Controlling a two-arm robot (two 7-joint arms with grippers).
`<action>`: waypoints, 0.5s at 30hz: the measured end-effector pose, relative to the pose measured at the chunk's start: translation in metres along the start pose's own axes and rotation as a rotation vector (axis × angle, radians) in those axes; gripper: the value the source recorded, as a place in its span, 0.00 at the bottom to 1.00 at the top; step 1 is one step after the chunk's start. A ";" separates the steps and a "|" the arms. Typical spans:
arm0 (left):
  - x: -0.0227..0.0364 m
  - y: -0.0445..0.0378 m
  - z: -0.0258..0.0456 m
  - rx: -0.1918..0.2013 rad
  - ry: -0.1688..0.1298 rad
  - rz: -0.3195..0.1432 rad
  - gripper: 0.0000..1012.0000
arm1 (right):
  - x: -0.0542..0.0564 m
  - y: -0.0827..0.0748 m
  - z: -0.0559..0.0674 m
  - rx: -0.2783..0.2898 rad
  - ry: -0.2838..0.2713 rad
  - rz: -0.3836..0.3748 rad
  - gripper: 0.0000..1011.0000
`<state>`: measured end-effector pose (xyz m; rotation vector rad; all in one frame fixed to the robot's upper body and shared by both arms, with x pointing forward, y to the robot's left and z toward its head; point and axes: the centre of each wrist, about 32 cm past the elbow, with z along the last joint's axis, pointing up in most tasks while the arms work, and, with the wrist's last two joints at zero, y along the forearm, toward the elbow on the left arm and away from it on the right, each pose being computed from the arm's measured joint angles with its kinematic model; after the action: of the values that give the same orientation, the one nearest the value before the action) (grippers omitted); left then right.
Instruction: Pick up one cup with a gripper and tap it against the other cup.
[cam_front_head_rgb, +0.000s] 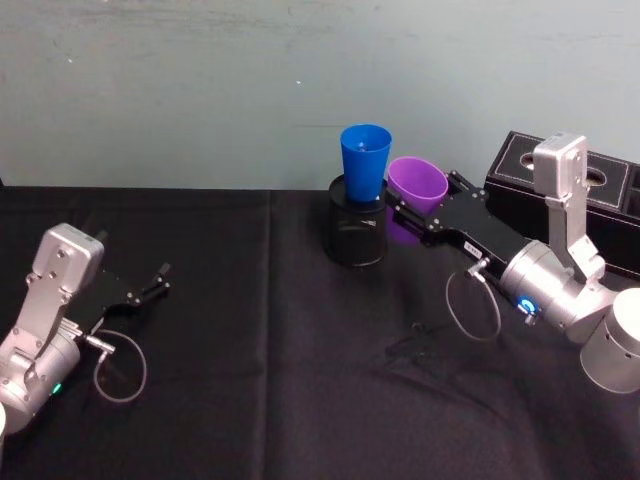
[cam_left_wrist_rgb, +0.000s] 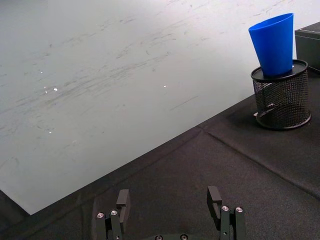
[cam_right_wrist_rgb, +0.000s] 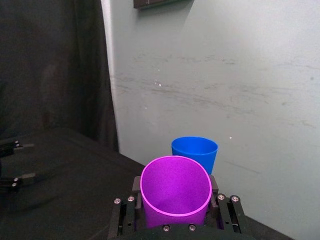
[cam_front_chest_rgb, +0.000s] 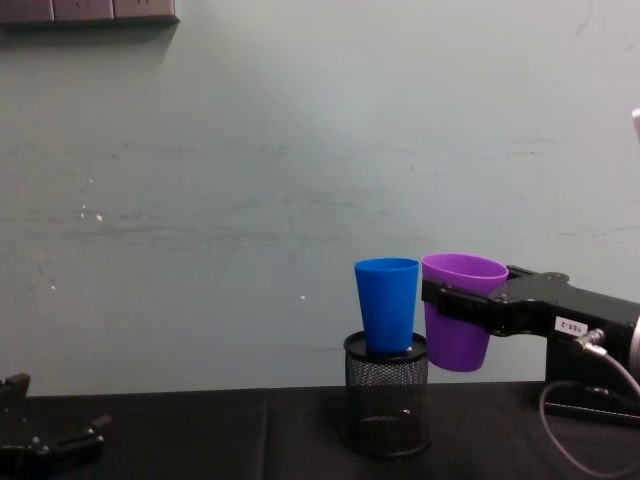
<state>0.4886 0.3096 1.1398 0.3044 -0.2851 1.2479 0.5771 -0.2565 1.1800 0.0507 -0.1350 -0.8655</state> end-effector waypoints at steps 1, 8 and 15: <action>0.0000 0.0000 0.0000 0.000 0.000 0.000 1.00 | -0.001 -0.001 0.000 0.000 0.002 0.001 0.72; 0.0000 0.0000 0.0000 0.000 0.000 0.000 1.00 | -0.008 -0.012 -0.003 -0.006 0.028 0.012 0.72; 0.0000 0.0000 0.0000 0.000 0.000 0.000 1.00 | -0.014 -0.022 -0.010 -0.021 0.056 0.015 0.72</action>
<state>0.4886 0.3097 1.1398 0.3044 -0.2851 1.2480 0.5527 -0.2605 1.1664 0.0537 -0.0740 -0.8493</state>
